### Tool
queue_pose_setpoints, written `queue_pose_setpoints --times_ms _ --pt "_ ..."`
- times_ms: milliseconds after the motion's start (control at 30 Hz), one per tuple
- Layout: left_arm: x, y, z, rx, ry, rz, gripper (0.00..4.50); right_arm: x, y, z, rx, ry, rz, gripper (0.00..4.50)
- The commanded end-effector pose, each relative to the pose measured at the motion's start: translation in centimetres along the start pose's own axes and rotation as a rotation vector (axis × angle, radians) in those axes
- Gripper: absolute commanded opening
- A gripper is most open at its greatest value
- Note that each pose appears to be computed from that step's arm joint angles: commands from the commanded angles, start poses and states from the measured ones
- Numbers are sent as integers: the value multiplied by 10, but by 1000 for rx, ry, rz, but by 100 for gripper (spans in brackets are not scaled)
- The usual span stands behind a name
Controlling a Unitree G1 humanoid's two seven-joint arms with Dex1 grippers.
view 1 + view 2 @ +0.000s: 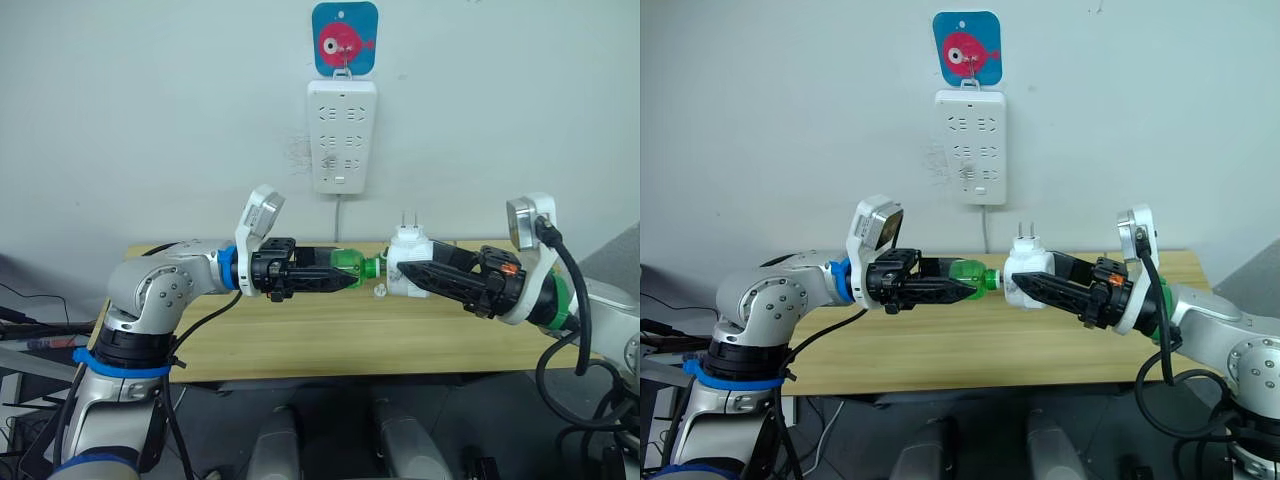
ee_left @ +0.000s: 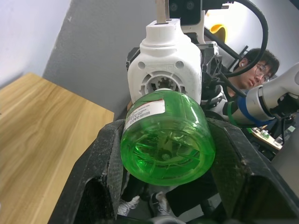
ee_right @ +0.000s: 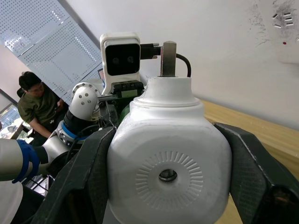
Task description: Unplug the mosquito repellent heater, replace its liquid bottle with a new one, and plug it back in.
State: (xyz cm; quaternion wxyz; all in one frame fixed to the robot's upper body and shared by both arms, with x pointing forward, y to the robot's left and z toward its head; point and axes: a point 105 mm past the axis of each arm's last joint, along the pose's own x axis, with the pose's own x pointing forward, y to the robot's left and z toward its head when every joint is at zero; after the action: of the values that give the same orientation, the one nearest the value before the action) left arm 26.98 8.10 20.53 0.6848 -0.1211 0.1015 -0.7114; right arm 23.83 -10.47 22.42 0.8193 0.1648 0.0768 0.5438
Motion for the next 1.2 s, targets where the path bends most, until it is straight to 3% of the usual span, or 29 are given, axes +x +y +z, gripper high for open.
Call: queue_pose_setpoints --times_ms 33,400,700,1200 --pt "8 -5 2 51 6 -33 228 7 17 -1 -16 12 84 294" --pt "10 -1 -1 61 27 -39 228 12 22 3 -5 14 138 294" --pt "14 10 3 90 -20 34 228 10 20 5 -3 19 135 294" --pt "13 -19 5 15 25 -147 228 6 20 3 3 50 140 294"
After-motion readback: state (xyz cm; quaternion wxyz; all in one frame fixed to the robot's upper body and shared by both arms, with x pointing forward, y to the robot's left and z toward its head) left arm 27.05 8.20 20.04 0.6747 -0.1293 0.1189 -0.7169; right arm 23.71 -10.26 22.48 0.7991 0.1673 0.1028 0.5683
